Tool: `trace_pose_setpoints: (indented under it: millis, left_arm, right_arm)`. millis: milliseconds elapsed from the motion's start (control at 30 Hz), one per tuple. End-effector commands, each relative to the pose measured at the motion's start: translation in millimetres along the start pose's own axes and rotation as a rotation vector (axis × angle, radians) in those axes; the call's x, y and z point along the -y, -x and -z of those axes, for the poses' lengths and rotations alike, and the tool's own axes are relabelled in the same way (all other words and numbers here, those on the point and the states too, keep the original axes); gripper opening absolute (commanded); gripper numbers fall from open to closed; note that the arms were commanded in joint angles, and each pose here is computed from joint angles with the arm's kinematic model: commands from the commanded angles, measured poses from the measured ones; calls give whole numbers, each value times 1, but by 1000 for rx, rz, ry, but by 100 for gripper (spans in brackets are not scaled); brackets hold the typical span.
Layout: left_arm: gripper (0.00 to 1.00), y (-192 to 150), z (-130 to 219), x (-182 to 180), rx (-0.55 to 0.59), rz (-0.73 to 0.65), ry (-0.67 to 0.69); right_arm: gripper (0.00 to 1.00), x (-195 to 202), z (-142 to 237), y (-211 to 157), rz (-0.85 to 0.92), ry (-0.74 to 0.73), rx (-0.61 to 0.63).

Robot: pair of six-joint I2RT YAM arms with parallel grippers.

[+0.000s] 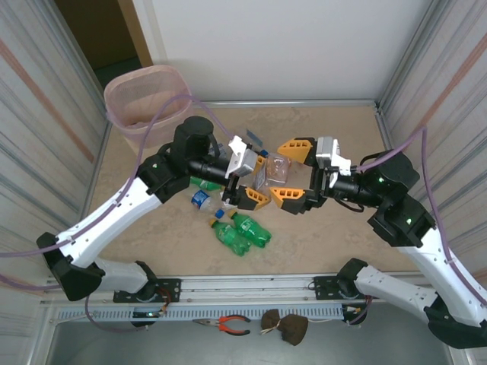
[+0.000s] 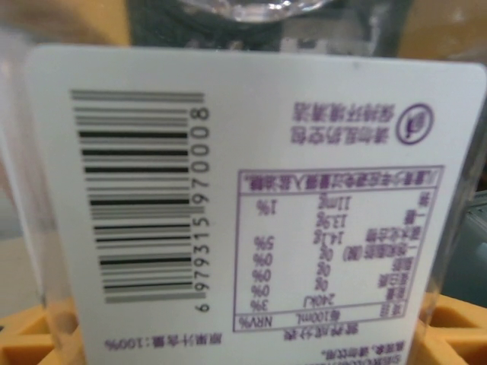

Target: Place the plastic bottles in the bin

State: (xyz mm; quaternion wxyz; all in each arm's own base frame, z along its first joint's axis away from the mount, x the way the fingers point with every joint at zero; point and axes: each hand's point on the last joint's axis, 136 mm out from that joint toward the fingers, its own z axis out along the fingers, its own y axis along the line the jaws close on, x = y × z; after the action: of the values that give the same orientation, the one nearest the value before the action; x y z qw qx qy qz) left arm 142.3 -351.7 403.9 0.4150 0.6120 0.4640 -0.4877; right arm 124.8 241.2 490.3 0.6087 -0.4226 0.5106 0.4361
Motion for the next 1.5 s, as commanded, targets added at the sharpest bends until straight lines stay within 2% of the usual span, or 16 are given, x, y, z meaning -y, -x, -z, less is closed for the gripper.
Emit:
trace_pose_setpoints:
  millis: [0, 167, 467, 700, 933, 1100, 1167, 1233, 1367, 1467]
  left_arm:
    - [60, 18, 24, -11, 0, -54, 132]
    - [60, 12, 59, -51, -49, 5, 367]
    - [59, -7, 158, -129, -134, 164, 847]
    - [59, -3, 247, -180, -60, 279, 1093]
    - [56, -18, 336, -229, 47, 499, 1315]
    - [55, -50, 386, -257, 55, 611, 1485]
    - [52, -68, 397, -265, 44, 659, 1531]
    - [47, -89, 411, -271, 29, 725, 1609]
    - [46, -143, 431, -275, -21, 905, 1759]
    - [44, -181, 435, -274, -82, 1041, 1804]
  right_arm:
    - [88, 3, 8, -1, 18, -51, -3]
    - [88, 7, 15, -3, 17, -91, -12]
    - [88, 11, 16, -5, 11, -118, -22]
    - [88, 11, 14, -2, 10, -112, -18]
    - [88, 10, 17, 4, 12, -117, -9]
    - [88, 6, 23, 9, 15, -119, 7]
    - [88, 5, 27, 9, 16, -125, 11]
    - [88, 4, 30, 8, 18, -130, 15]
    - [88, 4, 36, 5, 14, -149, 13]
    - [88, 3, 40, 3, 10, -157, 9]
